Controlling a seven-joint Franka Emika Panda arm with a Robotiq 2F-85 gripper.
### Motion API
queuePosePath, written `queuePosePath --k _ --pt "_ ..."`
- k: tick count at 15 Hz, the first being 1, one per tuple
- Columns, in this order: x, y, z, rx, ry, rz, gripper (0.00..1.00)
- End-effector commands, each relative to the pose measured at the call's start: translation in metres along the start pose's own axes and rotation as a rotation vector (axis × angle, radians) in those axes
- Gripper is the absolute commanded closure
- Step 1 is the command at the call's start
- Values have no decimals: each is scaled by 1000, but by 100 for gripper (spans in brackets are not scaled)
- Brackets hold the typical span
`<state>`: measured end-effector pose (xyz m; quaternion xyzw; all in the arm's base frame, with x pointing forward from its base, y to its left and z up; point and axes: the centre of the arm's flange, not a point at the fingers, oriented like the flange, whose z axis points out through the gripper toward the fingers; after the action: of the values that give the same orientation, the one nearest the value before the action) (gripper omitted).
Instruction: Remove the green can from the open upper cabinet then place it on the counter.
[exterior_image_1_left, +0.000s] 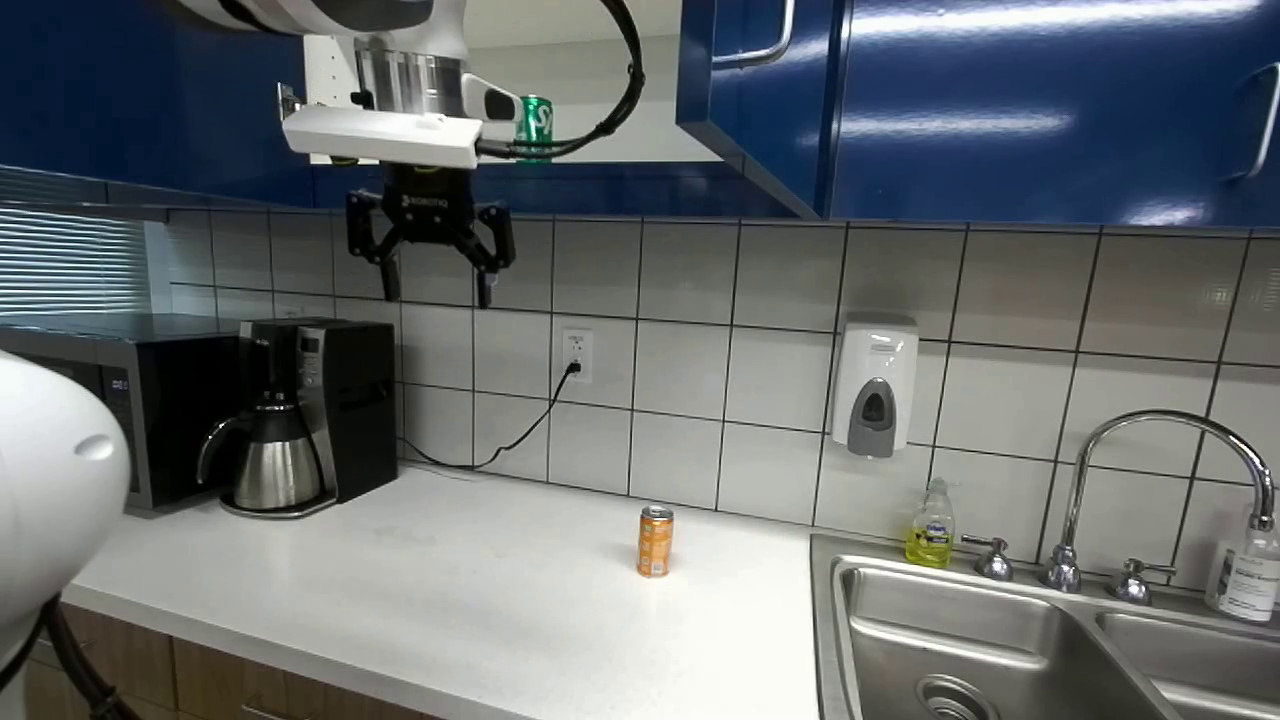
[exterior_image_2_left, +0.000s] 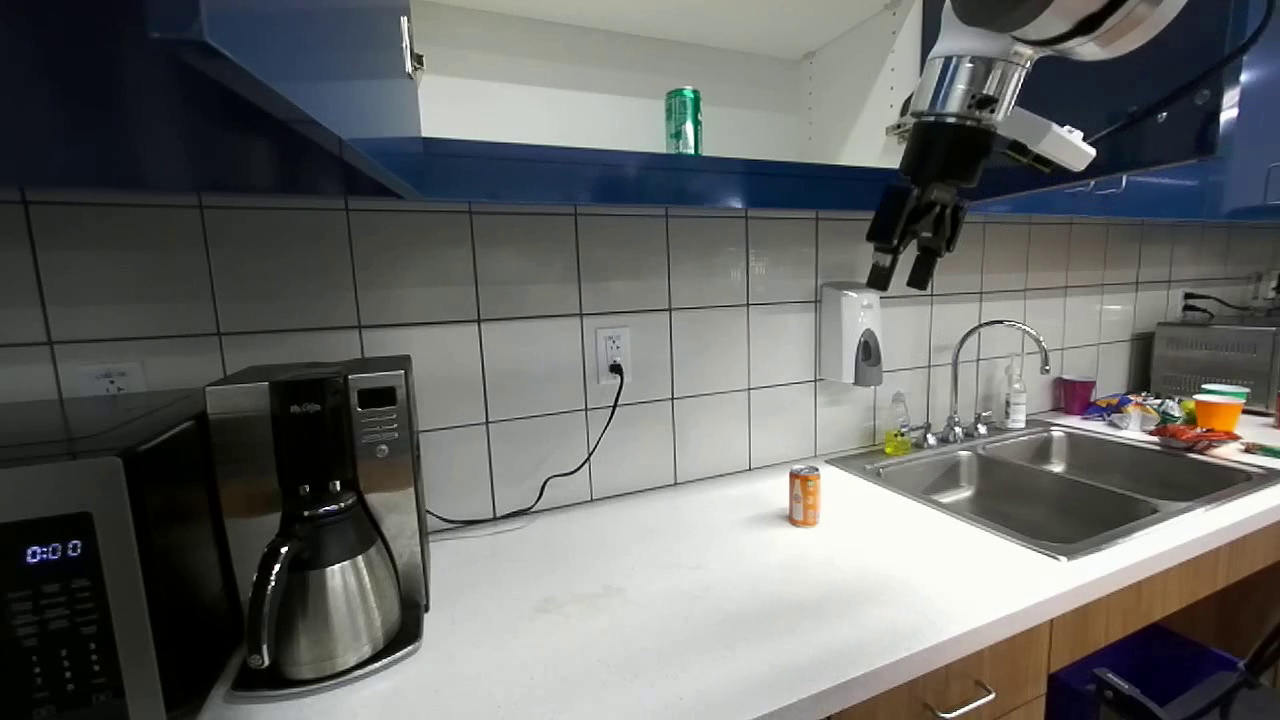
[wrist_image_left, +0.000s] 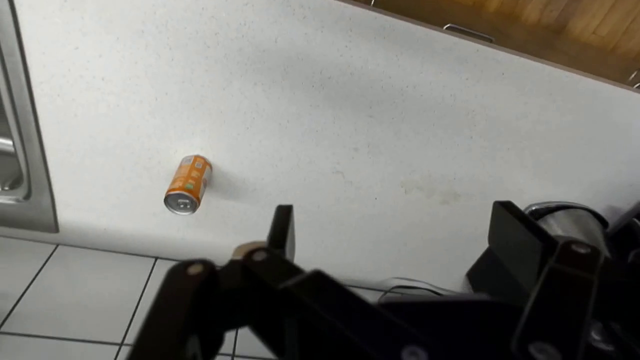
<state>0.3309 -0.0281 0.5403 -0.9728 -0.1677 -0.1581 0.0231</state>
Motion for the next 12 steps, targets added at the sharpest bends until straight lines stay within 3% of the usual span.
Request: queuePosePath --k 1,12 --pt "22 -7 -25 -23 62 -16 0" --pt "70 -19 -101 -72 237 -60 0"
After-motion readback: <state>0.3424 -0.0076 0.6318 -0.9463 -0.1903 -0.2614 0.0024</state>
